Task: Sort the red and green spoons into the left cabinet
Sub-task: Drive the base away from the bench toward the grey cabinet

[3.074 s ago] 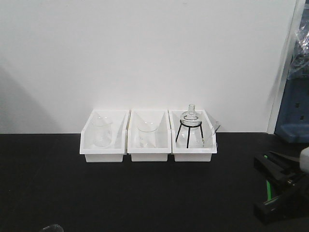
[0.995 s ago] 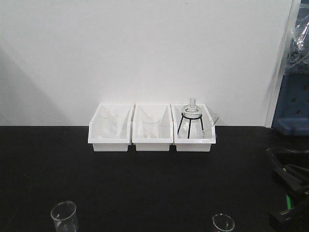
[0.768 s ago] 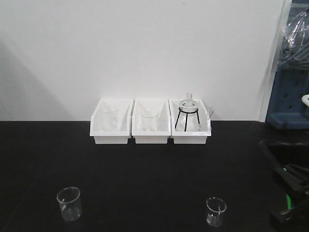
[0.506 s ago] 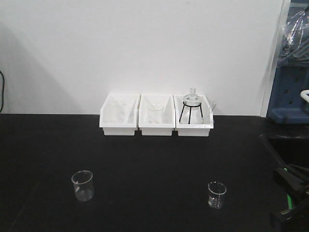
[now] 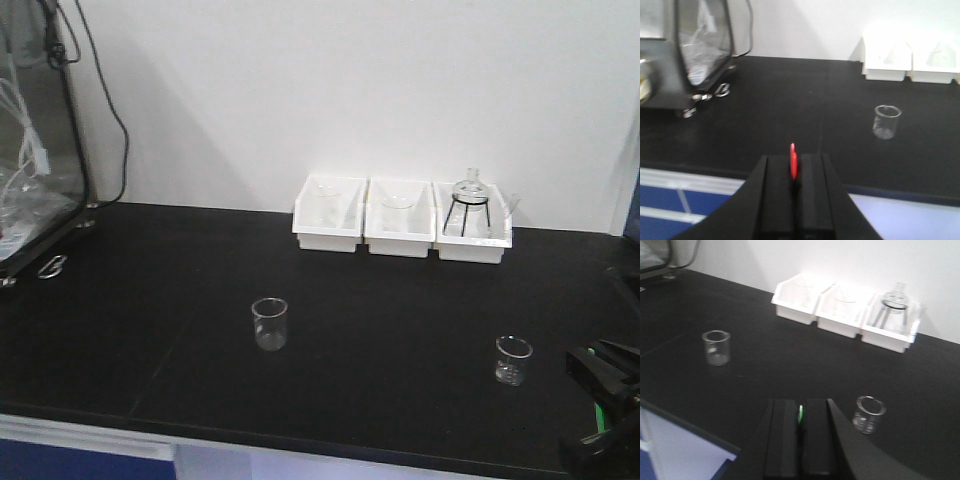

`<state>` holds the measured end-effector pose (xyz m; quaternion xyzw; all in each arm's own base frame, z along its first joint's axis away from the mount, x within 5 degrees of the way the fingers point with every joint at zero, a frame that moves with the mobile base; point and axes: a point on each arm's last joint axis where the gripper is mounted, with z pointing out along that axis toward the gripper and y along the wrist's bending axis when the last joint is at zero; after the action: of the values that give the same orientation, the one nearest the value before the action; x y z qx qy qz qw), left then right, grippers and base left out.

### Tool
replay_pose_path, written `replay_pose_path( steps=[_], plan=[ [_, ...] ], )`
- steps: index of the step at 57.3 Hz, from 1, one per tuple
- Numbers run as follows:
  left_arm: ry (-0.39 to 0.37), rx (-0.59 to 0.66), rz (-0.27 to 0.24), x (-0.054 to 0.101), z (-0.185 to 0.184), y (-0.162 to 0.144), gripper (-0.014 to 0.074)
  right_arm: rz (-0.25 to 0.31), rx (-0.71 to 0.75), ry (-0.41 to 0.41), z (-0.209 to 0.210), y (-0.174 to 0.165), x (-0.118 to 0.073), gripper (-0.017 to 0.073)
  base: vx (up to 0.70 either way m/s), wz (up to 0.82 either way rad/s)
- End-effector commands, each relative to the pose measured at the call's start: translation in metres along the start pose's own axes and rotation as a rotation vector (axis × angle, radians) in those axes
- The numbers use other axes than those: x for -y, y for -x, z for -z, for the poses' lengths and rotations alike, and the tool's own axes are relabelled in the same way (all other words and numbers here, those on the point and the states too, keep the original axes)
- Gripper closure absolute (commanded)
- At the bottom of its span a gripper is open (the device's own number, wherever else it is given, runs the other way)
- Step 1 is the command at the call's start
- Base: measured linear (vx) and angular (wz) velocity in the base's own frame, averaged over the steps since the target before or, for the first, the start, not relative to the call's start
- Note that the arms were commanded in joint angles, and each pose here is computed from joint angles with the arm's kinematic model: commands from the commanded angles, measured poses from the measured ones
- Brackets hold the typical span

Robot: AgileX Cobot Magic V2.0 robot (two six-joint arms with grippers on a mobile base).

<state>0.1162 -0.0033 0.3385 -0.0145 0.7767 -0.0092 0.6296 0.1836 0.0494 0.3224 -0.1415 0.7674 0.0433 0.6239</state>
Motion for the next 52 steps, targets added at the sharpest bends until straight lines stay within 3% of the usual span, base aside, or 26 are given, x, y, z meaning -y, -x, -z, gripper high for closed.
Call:
replay_pose_path(
  steps=[1, 52],
  plan=[
    [-0.036, 0.094, 0.009, 0.0033, 0.0037, 0.0151, 0.0528, 0.004, 0.104, 0.018, 0.0046, 0.0175, -0.0005, 0.0565, -0.22, 0.47],
    [-0.036, 0.094, 0.009, 0.0033, 0.0037, 0.0151, 0.0528, 0.004, 0.104, 0.018, 0.0046, 0.0175, -0.0005, 0.0565, -0.08, 0.68]
  ],
)
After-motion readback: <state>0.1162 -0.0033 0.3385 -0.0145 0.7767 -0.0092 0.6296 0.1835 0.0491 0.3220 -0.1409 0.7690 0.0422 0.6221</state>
